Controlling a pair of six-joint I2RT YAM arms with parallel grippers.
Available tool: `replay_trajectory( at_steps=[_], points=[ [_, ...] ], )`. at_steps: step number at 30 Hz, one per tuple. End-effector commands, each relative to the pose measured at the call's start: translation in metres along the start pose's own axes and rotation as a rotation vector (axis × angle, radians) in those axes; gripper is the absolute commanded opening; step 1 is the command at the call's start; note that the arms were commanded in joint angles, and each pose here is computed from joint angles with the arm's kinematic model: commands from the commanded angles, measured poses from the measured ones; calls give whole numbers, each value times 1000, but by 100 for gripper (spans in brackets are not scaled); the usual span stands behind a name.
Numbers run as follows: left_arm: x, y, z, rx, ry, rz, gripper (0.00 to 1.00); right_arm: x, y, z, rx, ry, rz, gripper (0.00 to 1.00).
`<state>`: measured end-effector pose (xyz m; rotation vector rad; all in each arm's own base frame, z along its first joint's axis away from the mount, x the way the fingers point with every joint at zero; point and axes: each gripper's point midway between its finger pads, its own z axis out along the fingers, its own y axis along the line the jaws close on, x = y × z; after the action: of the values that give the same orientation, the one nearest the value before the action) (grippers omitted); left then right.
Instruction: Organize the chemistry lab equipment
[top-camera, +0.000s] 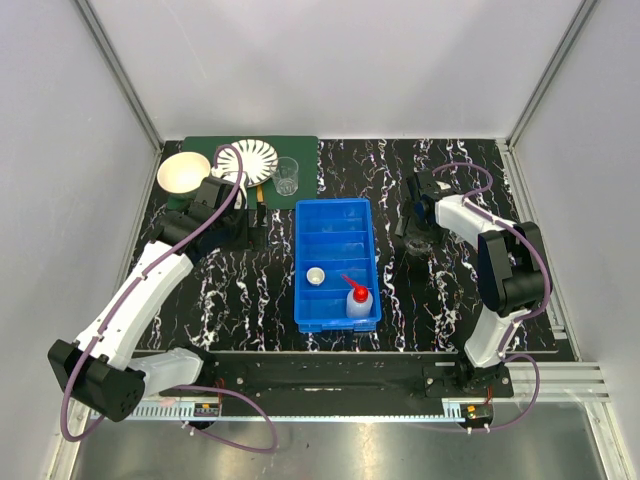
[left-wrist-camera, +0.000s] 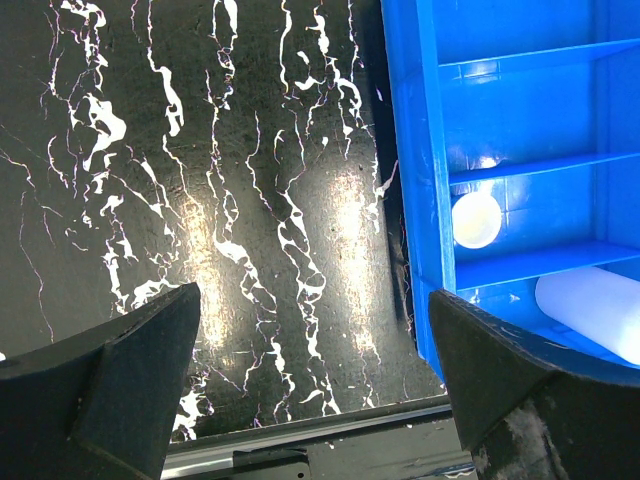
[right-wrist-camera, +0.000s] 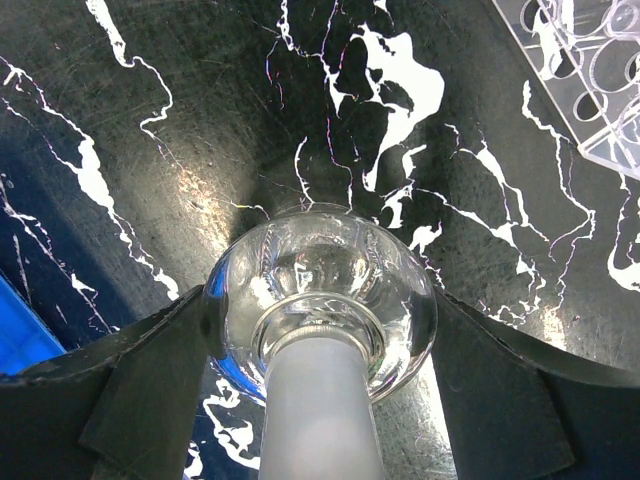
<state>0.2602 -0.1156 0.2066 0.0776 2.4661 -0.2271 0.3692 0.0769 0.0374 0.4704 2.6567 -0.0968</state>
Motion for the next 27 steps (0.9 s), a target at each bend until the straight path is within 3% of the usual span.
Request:
replay_trajectory(
  at_steps=[1,5,21,27],
  points=[
    [-7,-2,-2,17,-30,-5,99,-10,3,-12,-32,-32,19,69],
    [-7,-2,-2,18,-31,-5,99,-13,2,-15,-30,-38,21,61],
    [-8,-4,-1,26,-28,-6,99,-64,11,-84,-93,-164,15,52],
    [-8,-5,-1,28,-29,-5,99,-84,39,-120,-204,-189,16,49]
  ],
)
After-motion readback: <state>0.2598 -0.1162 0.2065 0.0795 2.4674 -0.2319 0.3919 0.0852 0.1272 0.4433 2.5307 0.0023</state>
